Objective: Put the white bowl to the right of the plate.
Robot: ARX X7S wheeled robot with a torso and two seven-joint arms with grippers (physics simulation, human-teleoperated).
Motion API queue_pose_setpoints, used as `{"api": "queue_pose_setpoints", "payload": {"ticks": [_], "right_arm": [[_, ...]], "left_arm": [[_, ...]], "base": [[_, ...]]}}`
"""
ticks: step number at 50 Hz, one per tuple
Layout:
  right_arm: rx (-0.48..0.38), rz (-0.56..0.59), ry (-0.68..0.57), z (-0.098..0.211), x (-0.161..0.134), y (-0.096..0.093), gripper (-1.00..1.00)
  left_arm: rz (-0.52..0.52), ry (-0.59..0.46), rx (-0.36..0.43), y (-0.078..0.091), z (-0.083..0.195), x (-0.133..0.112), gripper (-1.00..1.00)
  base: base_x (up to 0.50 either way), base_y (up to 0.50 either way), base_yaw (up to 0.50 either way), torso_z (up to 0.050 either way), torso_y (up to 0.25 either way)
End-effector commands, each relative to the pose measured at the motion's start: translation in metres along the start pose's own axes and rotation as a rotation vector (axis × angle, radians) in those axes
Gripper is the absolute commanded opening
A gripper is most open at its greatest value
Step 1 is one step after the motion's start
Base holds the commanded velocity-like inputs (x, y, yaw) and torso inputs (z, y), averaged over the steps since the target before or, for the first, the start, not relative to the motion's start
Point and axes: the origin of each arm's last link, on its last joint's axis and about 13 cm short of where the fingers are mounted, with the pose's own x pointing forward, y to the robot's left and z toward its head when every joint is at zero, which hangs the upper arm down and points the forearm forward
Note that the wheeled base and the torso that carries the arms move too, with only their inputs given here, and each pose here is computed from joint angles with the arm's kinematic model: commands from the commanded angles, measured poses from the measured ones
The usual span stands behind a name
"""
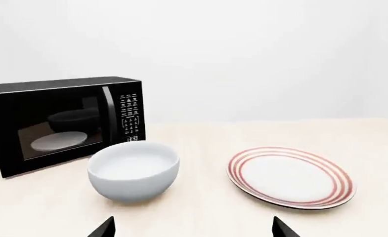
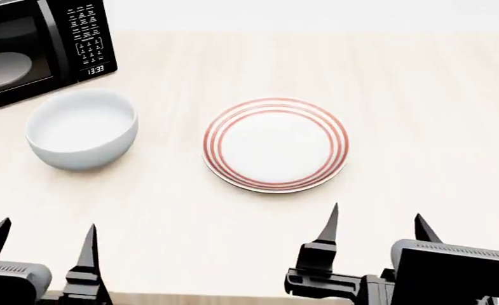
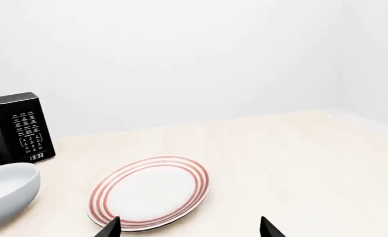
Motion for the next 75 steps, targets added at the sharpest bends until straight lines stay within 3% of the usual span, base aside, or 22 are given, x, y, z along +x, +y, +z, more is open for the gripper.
{"api": "queue_pose_setpoints", "payload": {"ticks": [1, 3, 22, 25, 28, 30, 31, 32, 33, 54, 55, 75], "right_arm": [[0.027, 0.032, -0.041, 0.036, -0.005, 0.001, 1.00], [0.077, 0.092, -0.028, 0.037, -0.007, 0.000, 1.00], [0.078, 0.087, -0.028, 0.034, -0.006, 0.000, 1.00], [0.111, 0.136, -0.027, 0.034, -0.008, 0.000, 1.00], [0.059, 0.080, -0.059, 0.034, -0.007, 0.001, 1.00], [0.094, 0.132, -0.051, 0.037, -0.010, 0.001, 1.00], [0.072, 0.163, -0.065, 0.037, -0.012, 0.001, 1.00], [0.073, 0.206, -0.122, 0.037, -0.015, 0.000, 1.00], [0.039, 0.176, -0.106, 0.036, -0.014, 0.001, 1.00], [0.047, 0.125, -0.105, 0.042, -0.005, 0.001, 1.00], [0.029, 0.073, -0.077, 0.042, 0.004, 0.002, 1.00], [0.029, 0.083, -0.116, 0.046, 0.003, 0.001, 1.00]], "left_arm": [[-0.036, -0.043, 0.008, 0.000, 0.030, -0.005, 1.00], [-0.036, -0.046, 0.007, 0.000, 0.030, -0.005, 1.00], [-0.041, -0.043, -0.003, 0.000, 0.028, -0.006, 1.00], [-0.038, -0.045, -0.006, 0.001, 0.028, -0.006, 1.00], [-0.036, -0.043, -0.006, 0.001, 0.028, -0.005, 1.00], [-0.036, -0.045, -0.007, 0.001, 0.029, -0.005, 1.00], [-0.036, -0.046, -0.007, 0.001, 0.029, -0.006, 1.00], [-0.036, -0.046, -0.008, 0.002, 0.029, -0.005, 1.00], [-0.037, -0.046, -0.008, 0.002, 0.029, -0.005, 1.00], [-0.023, -0.064, -0.003, 0.003, 0.032, -0.006, 1.00], [0.001, -0.088, 0.015, 0.005, 0.036, -0.006, 1.00], [0.005, -0.094, 0.015, 0.006, 0.037, -0.006, 1.00]], "base": [[0.00, 0.00, 0.00, 0.000, 0.000], [0.16, 0.40, 0.00, 0.000, 0.000], [0.26, 0.50, 0.00, 0.000, 0.000], [0.26, 0.50, 0.00, 0.000, 0.000], [0.12, 0.18, 0.00, 0.000, 0.000], [0.00, 0.00, 0.00, 0.000, 0.000], [0.00, 0.00, 0.00, 0.000, 0.000], [0.19, 0.00, 0.00, 0.000, 0.000], [0.50, -0.14, 0.00, 0.000, 0.000], [0.50, -0.22, 0.00, 0.000, 0.000], [0.00, 0.00, 0.00, 0.000, 0.000], [0.20, 0.00, 0.00, 0.000, 0.001]]}}
